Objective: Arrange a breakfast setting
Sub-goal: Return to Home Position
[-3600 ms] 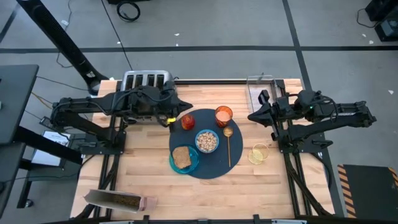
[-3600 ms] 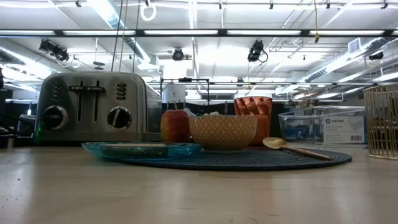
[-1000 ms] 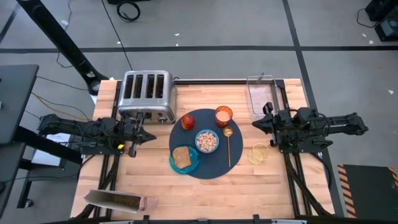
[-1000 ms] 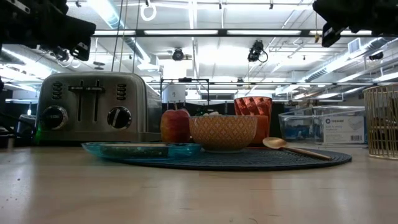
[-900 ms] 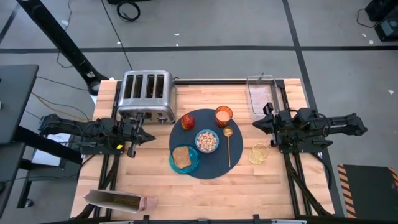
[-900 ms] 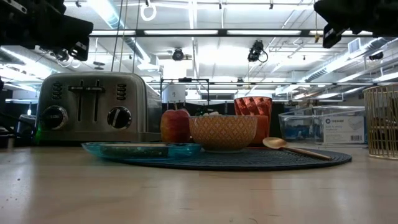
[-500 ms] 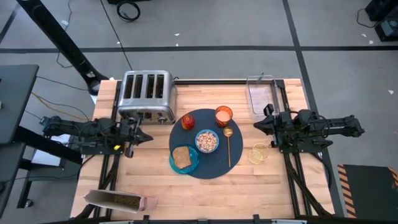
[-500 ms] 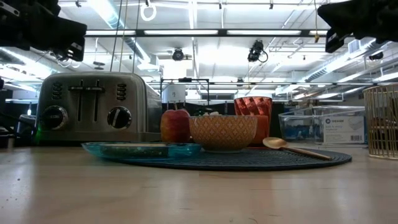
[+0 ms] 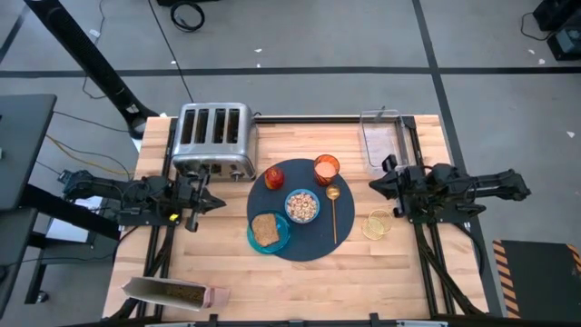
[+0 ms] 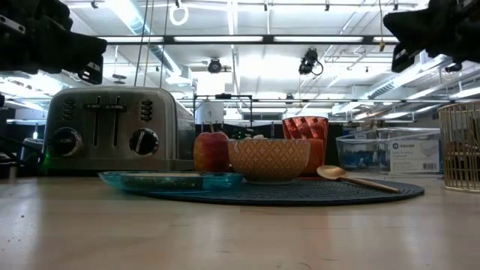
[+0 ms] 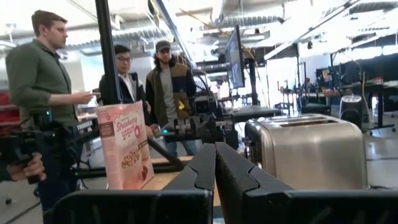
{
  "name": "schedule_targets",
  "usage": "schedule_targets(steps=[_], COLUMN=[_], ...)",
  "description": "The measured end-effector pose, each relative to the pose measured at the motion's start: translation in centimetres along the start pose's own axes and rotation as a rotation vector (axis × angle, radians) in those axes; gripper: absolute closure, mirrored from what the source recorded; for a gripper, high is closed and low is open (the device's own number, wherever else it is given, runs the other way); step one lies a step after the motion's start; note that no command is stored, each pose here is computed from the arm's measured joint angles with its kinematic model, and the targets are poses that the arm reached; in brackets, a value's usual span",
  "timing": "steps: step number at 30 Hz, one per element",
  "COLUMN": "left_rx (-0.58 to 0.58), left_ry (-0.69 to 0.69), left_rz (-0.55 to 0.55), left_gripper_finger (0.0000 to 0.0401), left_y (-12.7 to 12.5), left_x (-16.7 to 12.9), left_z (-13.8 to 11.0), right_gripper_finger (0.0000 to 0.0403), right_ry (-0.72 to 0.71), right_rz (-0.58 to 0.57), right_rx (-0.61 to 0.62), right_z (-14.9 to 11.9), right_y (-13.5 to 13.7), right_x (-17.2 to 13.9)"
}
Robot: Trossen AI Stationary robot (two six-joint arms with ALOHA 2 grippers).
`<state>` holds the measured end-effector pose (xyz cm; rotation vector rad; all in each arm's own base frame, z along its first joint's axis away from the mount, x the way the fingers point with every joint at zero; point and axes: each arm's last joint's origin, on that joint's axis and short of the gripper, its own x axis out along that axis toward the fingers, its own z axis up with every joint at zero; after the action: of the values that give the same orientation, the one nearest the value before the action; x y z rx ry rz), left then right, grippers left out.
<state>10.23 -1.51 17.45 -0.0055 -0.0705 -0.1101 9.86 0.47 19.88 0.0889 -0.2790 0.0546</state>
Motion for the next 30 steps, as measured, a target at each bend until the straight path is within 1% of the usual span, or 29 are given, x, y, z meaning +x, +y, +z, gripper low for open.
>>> schedule_targets(steps=[1,7,11,15,17,23,26,30], left_rx=[0.003,0.003,-0.016,-0.017,-0.017,-0.027,-0.003,0.002], left_ry=[0.002,0.021,0.014,0.009,0.013,0.029,0.029,0.025], left_rz=[0.0,0.005,0.006,0.005,0.006,0.004,0.004,0.005], left_gripper_finger=[0.039,0.039,0.039,0.039,0.039,0.039,0.039,0.039], left_y=[0.0,0.0,0.0,0.1,0.1,0.1,0.1,0.1], left_x=[0.0,0.0,-0.2,-0.6,-0.7,-0.7,-0.6,-0.6], left_z=[0.0,-0.2,-0.1,-0.2,-0.2,-0.4,-0.4,-0.4], right_gripper_finger=[0.0389,0.0389,0.0389,0.0389,0.0389,0.0389,0.0389,0.0389], right_ry=[-0.012,0.04,0.076,0.122,0.133,0.248,0.278,0.302], right_rz=[0.001,-0.005,-0.037,-0.044,-0.045,-0.079,-0.056,-0.056], right_rx=[0.001,0.011,0.003,0.05,0.05,0.062,0.018,0.009], right_z=[-0.3,-0.9,-1.3,-1.7,-1.8,-2.9,-3.2,-3.4], right_y=[0.0,-0.1,-0.2,-0.2,-0.2,-0.4,-0.4,-0.4], right_x=[-0.1,-0.1,-0.4,-0.8,-0.8,-1.0,-0.9,-0.8])
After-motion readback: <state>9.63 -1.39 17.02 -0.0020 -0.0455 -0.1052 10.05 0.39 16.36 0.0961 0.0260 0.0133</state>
